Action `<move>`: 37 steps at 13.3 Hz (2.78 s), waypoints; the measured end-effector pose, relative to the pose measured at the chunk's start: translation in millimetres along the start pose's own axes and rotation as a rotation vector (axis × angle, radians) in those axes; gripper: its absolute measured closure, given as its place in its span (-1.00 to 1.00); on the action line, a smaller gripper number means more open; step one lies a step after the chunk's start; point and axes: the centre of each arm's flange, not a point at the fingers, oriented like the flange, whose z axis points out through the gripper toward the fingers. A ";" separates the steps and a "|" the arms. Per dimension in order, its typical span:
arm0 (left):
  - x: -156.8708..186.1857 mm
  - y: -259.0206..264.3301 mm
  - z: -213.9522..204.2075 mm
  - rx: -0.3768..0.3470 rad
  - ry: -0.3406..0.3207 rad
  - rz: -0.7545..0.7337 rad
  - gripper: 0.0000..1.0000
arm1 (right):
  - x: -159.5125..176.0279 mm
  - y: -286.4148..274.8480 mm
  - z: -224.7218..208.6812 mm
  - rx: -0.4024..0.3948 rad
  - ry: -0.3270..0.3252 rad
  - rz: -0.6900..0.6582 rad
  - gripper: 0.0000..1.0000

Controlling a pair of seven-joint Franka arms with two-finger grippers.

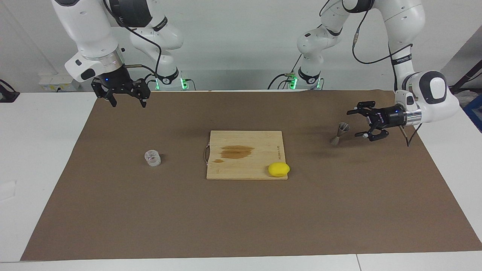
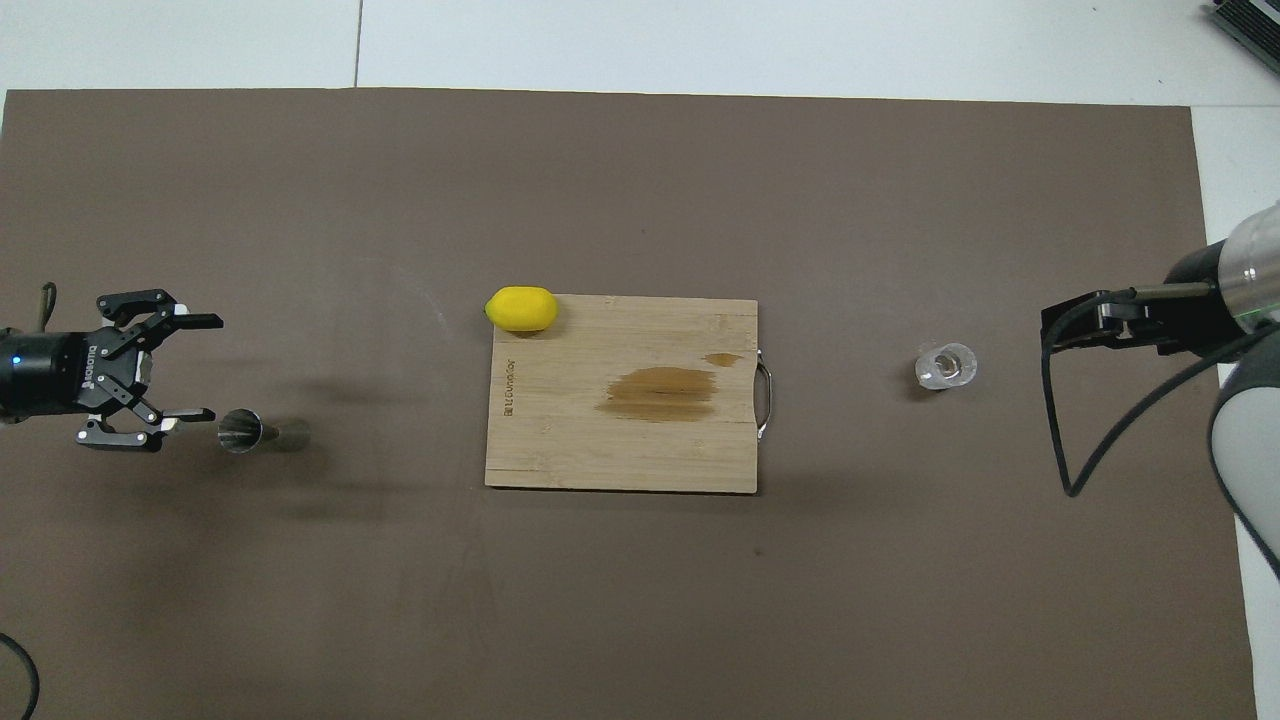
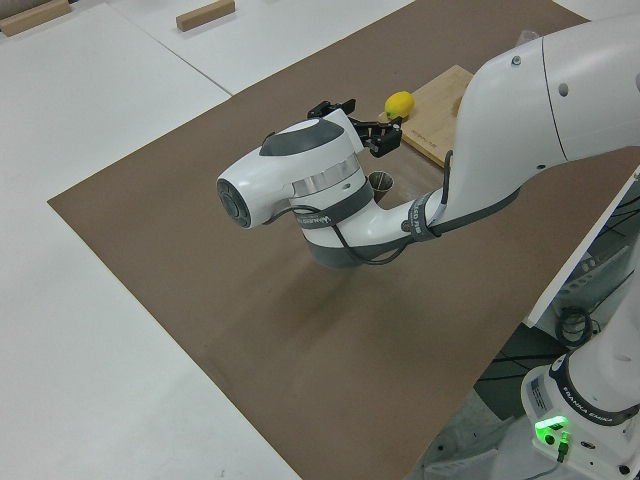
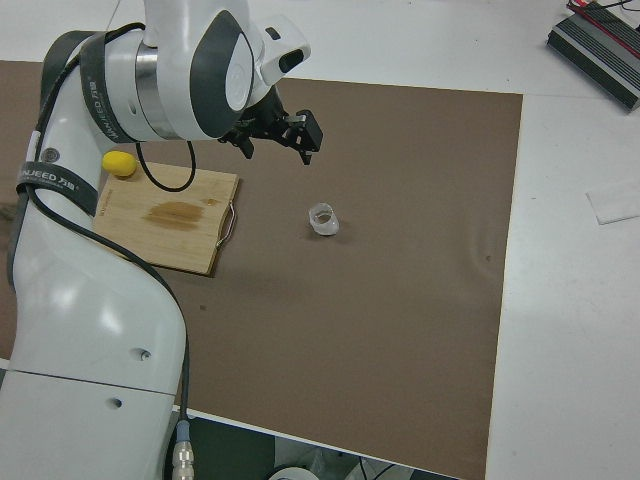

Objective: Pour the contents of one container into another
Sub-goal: 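Lower the left gripper around the metal cup and close it, then lift the metal cup with the left gripper and carry it over the board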

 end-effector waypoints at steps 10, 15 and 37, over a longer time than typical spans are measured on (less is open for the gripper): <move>-56.7 11.2 -1.0 -0.023 0.087 0.095 -1.00 | 0.0 0.0 0.0 0.000 0.000 0.000 -1.00; -80.1 29.4 -15.5 -0.008 0.073 0.043 -1.00 | 0.0 0.0 0.0 0.000 0.000 0.000 -1.00; -116.0 48.6 -12.5 0.041 0.033 -0.001 -0.04 | 0.0 0.0 0.0 0.000 0.000 0.000 -1.00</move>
